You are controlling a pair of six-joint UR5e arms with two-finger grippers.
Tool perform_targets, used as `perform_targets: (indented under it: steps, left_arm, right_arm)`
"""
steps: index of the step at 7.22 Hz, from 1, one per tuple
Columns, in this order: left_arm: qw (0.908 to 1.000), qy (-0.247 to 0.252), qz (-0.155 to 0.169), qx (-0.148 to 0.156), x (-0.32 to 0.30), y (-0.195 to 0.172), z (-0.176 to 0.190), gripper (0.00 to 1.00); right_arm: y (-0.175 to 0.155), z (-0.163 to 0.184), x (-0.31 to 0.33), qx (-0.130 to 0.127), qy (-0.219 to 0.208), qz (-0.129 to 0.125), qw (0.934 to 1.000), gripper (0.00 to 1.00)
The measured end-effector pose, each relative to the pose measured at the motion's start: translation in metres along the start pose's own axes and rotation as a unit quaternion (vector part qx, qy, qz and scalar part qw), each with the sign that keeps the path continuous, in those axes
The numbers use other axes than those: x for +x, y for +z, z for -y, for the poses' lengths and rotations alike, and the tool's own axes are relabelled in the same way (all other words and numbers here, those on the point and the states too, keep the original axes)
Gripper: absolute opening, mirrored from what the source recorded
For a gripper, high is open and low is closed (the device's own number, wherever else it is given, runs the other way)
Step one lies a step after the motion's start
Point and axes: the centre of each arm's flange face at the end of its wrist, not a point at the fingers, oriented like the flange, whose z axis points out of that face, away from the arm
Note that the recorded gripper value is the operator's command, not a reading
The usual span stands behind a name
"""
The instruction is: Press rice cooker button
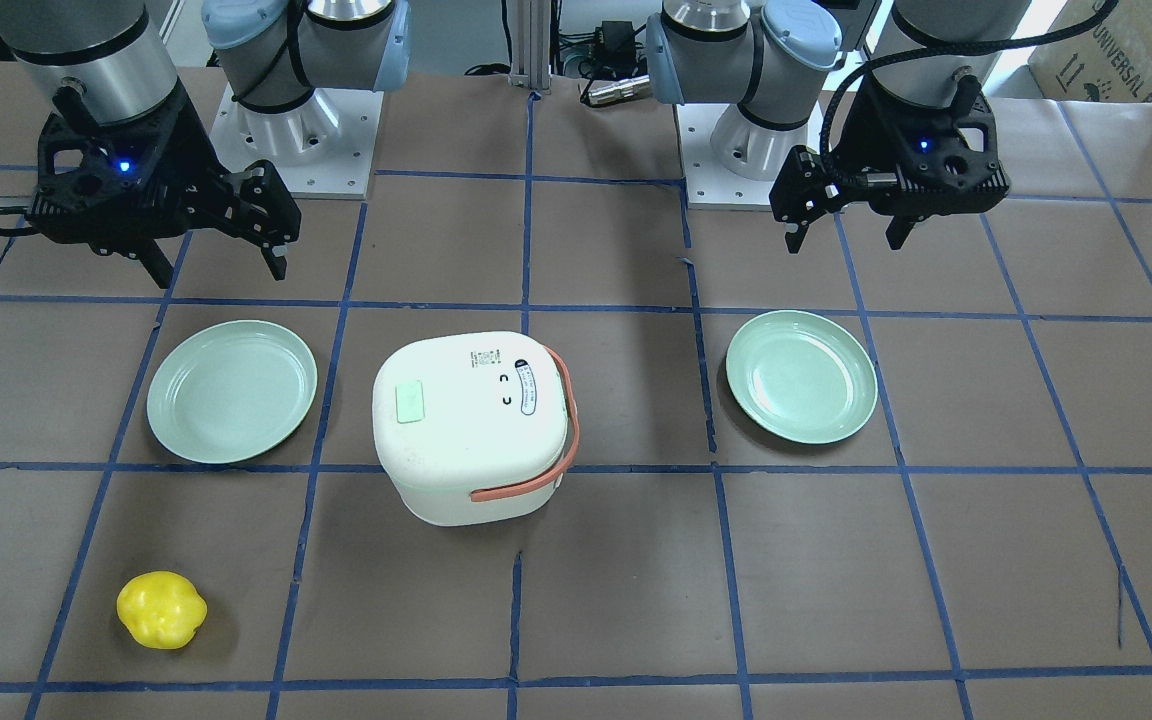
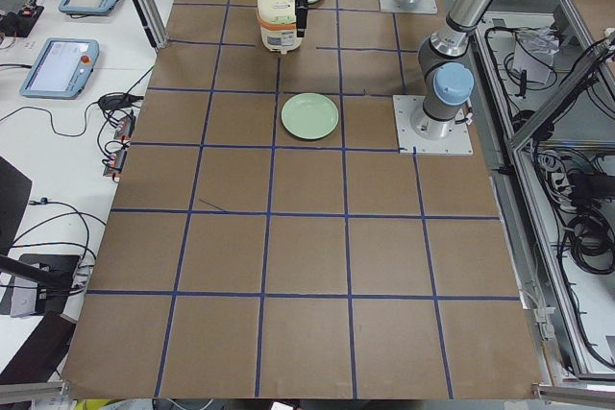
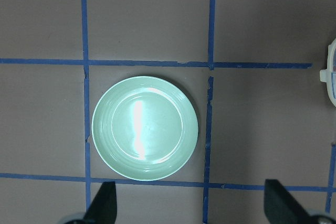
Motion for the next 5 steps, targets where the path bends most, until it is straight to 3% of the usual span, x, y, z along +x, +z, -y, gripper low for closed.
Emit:
perform_targets:
  steps: [4, 5]
  left_arm:
    - [1.0, 0.0, 0.0, 0.0, 0.0, 0.0, 0.0, 1.0]
    - [1.0, 0.0, 0.0, 0.0, 0.0, 0.0, 0.0, 1.0]
  right_arm:
    - [0.0001, -0.0001, -0.0008, 0.0, -0.001, 0.001, 1.0, 0.97]
    - [0.0003, 0.0, -0.0009, 0.0, -0.001, 0.001, 1.0, 0.53]
